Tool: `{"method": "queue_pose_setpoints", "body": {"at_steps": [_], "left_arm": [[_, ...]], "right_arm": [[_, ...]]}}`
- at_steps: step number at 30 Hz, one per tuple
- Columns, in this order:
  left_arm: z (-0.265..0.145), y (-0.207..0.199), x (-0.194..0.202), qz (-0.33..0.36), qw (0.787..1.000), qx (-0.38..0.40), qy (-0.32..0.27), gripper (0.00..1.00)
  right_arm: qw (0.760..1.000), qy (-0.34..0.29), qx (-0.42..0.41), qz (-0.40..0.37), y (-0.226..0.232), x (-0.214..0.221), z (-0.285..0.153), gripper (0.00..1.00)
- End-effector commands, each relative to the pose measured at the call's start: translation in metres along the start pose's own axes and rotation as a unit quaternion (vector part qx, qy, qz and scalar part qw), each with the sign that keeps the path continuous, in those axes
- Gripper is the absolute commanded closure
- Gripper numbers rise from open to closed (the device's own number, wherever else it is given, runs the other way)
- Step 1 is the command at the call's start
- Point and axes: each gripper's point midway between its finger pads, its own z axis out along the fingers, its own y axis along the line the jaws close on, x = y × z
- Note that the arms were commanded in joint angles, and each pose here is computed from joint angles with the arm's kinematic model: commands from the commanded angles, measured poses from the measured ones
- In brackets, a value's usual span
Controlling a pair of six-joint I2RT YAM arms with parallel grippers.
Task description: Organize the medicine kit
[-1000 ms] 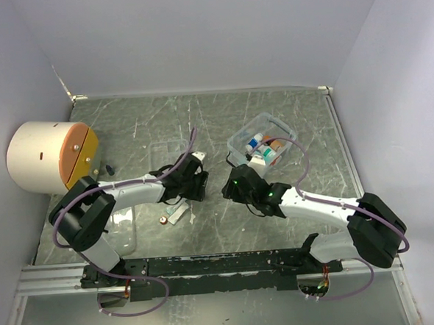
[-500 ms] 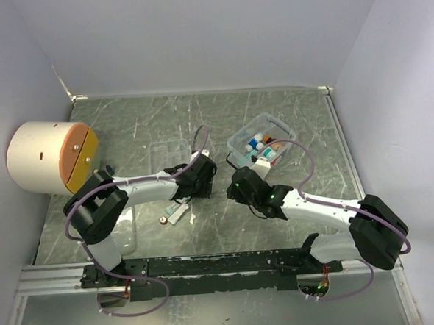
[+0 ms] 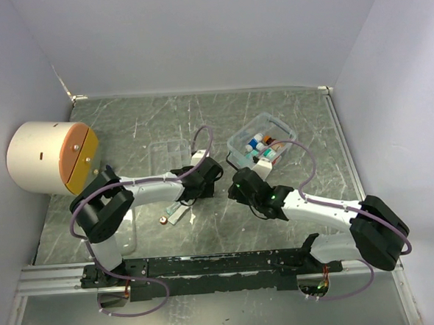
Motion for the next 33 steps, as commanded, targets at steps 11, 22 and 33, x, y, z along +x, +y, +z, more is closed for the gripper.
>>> {"method": "queue_pose_setpoints", "body": {"at_steps": [11, 22, 33], "left_arm": [[0.01, 0.003, -0.018, -0.058, 0.996, -0.048, -0.044, 0.45], [-0.005, -0.011, -0.02, -0.047, 0.998, 0.005, -0.038, 0.59], [-0.059, -0.01, -0.052, -0.033, 0.996, 0.046, -0.063, 0.57]], "right_arm": [[1.0, -0.008, 0.009, 0.0, -0.006, 0.0, 0.001, 0.55], [1.0, -0.013, 0.007, 0.004, -0.006, -0.002, 0.0, 0.55], [1.0, -0.016, 0.002, 0.007, -0.004, -0.004, -0.002, 0.55]]}}
